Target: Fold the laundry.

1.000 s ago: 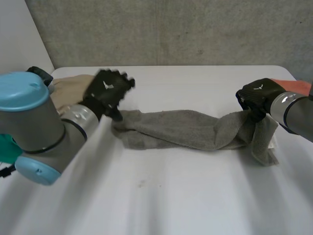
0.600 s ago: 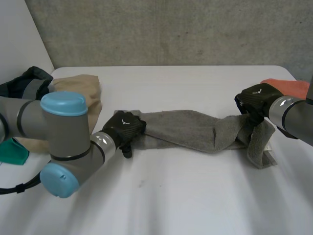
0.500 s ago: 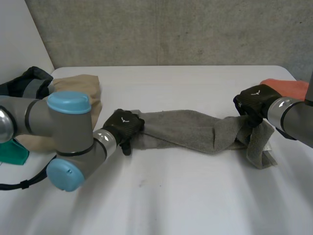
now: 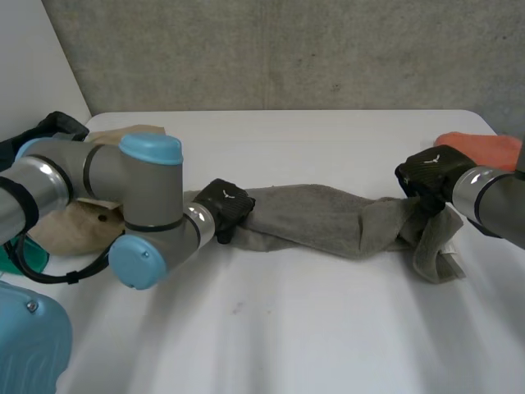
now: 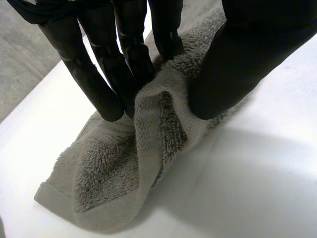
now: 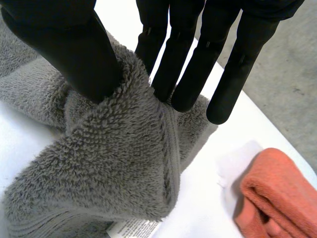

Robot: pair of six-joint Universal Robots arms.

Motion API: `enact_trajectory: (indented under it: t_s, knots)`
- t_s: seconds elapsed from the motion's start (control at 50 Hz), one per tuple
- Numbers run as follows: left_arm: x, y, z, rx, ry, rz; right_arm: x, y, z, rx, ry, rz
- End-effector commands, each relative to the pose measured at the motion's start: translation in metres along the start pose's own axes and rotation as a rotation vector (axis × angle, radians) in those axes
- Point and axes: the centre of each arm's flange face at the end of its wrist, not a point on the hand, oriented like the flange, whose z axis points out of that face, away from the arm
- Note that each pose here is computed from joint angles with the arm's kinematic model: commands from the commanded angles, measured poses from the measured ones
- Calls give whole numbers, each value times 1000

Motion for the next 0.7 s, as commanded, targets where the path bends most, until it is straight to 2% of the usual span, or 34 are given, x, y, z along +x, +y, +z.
enact_trajectory:
  t_s: [0.02,0.1,0.16,0.22,0.32,0.46,0.56,0.62,0.7]
  knots:
    - [-22,-47,-75,20,63,-124,26,-27,-42,-3,25,-25]
    - [-33,-68,-114,81,62,-174,35,-40,-58,-7,3,-37]
    - [-40,-72,-124,106,44,-207,39,-40,-48,-26,-15,-57]
    - [-51,-67,-118,92,8,-228,39,-37,-32,-35,-20,-85]
    - [-74,-29,-76,-32,-82,-263,25,-28,14,-36,-31,-133]
    - [-79,-2,-27,-93,-98,-274,4,-21,79,120,74,-147]
    - [-97,0,-12,-93,-203,-274,-11,-14,120,241,234,-181]
    - [-103,-12,-19,-62,-244,-277,-6,-16,123,244,327,-194]
    - [-105,-31,-37,5,-265,-267,7,-24,105,214,364,-160]
